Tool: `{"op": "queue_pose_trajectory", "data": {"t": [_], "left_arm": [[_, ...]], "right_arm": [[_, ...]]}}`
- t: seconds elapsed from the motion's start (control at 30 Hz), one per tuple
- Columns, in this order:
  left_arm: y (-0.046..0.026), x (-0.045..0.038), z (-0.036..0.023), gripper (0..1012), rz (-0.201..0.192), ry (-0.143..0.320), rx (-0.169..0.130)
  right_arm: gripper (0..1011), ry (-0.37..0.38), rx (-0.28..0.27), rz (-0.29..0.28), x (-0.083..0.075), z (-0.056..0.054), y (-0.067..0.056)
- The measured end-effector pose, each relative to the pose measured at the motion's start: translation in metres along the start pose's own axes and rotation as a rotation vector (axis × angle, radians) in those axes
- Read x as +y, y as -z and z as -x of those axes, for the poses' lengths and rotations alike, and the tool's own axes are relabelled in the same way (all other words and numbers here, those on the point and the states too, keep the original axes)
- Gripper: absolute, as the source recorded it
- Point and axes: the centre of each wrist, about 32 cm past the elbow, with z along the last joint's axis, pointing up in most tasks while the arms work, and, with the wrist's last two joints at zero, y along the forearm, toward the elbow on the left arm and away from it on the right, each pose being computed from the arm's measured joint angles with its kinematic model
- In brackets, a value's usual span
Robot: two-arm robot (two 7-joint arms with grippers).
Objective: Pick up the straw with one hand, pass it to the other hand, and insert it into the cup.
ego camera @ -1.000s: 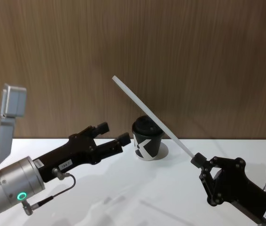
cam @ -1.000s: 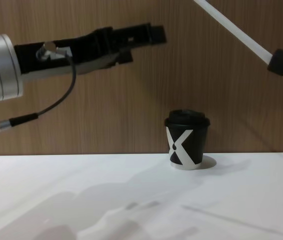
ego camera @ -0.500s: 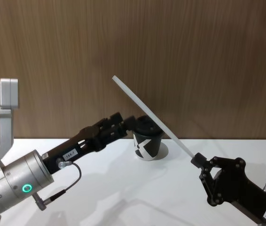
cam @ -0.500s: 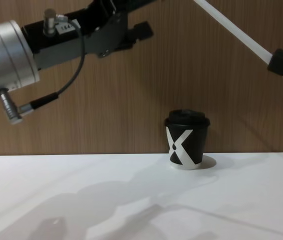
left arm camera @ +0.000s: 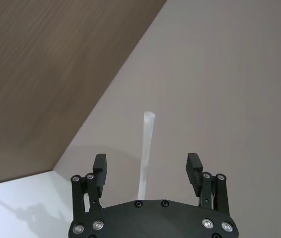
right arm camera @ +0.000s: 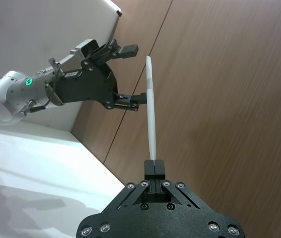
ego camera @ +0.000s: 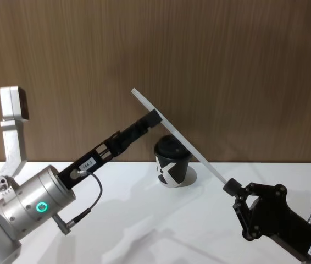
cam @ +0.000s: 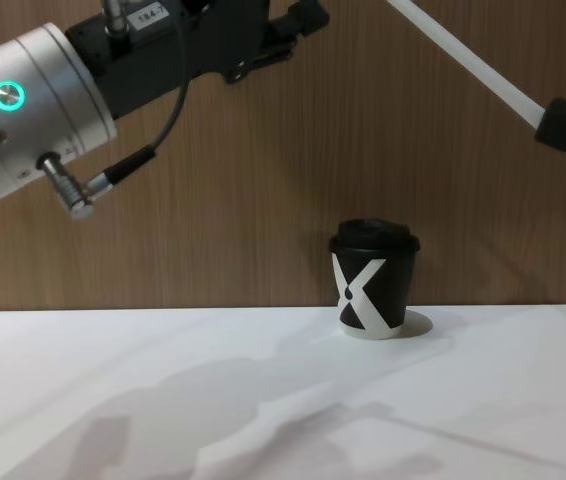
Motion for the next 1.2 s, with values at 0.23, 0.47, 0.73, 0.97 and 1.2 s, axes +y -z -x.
{"op": "queue_pose_trajectory", "data": {"t": [0.23,0.47,0.73,0.97,1.2], "left_arm": [[0.0034,-0.0075,-0.0050,1000,0.022,0.026,0.044],[0.0059,-0.0128,-0.0086,1000,0.029,0.040,0.068],[0.0080,-0.0166,-0.0115,1000,0.031,0.050,0.082],[0.0089,-0.0181,-0.0127,861,0.033,0.054,0.087],[0.0093,-0.0191,-0.0134,648,0.035,0.057,0.089]], "right_arm": [[0,0.000,0.000,0.000,0.000,0.000,0.000],[1,0.000,0.000,0.000,0.000,0.000,0.000],[1,0.000,0.000,0.000,0.000,0.000,0.000],[1,0.000,0.000,0.000,0.000,0.000,0.000],[1,0.000,0.000,0.000,0.000,0.000,0.000]]}}
